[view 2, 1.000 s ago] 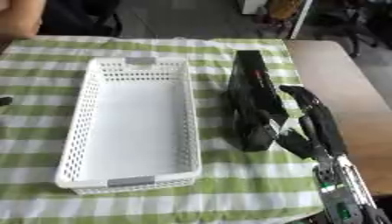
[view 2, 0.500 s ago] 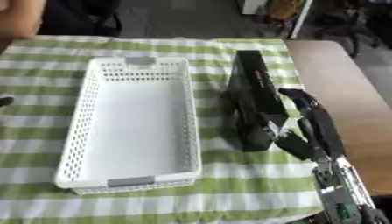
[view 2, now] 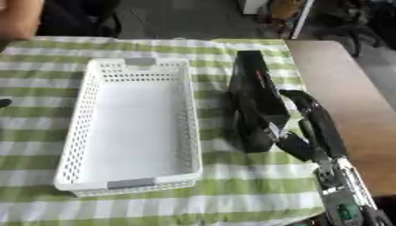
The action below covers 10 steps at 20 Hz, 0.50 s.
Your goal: Pick up objects on the table and place them in the box.
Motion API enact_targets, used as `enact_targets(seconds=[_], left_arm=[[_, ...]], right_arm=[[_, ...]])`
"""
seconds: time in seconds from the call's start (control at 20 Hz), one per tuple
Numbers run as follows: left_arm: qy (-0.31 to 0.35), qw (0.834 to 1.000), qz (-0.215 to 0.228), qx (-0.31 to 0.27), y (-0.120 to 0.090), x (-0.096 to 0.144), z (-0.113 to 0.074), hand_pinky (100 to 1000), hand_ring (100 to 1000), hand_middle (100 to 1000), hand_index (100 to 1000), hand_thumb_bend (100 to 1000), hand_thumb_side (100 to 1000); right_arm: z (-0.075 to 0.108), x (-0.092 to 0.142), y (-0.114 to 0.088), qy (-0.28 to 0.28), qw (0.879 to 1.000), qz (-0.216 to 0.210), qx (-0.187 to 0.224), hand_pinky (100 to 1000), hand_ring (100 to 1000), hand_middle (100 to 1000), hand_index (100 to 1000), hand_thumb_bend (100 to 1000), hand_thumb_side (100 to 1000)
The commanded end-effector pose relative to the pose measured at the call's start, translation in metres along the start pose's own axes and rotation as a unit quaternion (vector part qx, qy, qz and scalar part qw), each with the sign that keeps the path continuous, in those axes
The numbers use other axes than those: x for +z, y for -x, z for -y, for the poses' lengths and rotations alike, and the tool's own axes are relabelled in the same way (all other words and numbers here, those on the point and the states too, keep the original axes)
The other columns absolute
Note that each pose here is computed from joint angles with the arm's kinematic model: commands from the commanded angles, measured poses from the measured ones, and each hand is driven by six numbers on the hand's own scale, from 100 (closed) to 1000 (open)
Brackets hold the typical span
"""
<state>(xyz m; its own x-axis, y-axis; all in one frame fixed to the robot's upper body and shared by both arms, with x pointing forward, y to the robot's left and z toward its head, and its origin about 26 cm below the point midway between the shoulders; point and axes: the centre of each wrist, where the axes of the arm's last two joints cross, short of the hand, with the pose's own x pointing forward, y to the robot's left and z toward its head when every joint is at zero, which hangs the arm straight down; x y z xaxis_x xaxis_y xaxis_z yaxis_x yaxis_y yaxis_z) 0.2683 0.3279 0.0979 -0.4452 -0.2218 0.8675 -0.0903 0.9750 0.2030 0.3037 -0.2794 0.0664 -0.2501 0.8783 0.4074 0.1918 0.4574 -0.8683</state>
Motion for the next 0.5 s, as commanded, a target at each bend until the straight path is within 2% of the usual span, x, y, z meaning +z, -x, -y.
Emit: enact_targets(seconds=[0.05, 0.5], left_arm=[[0.004, 1.0, 0.013, -0.003, -0.006, -0.0039, -0.0014, 783, 1000, 1000, 828, 153, 1000], [0.004, 1.0, 0.013, -0.004, -0.006, -0.0038, -0.0015, 783, 1000, 1000, 828, 153, 1000]], right_arm=[[0.0071, -0.0008, 0.0028, 0.001, 1.0, 0.005, 0.014, 911, 845, 796, 889, 648, 1000], [0.0044, -0.0002, 0.0046, -0.008, 1.0, 0.005, 0.015, 912, 846, 797, 889, 649, 995]])
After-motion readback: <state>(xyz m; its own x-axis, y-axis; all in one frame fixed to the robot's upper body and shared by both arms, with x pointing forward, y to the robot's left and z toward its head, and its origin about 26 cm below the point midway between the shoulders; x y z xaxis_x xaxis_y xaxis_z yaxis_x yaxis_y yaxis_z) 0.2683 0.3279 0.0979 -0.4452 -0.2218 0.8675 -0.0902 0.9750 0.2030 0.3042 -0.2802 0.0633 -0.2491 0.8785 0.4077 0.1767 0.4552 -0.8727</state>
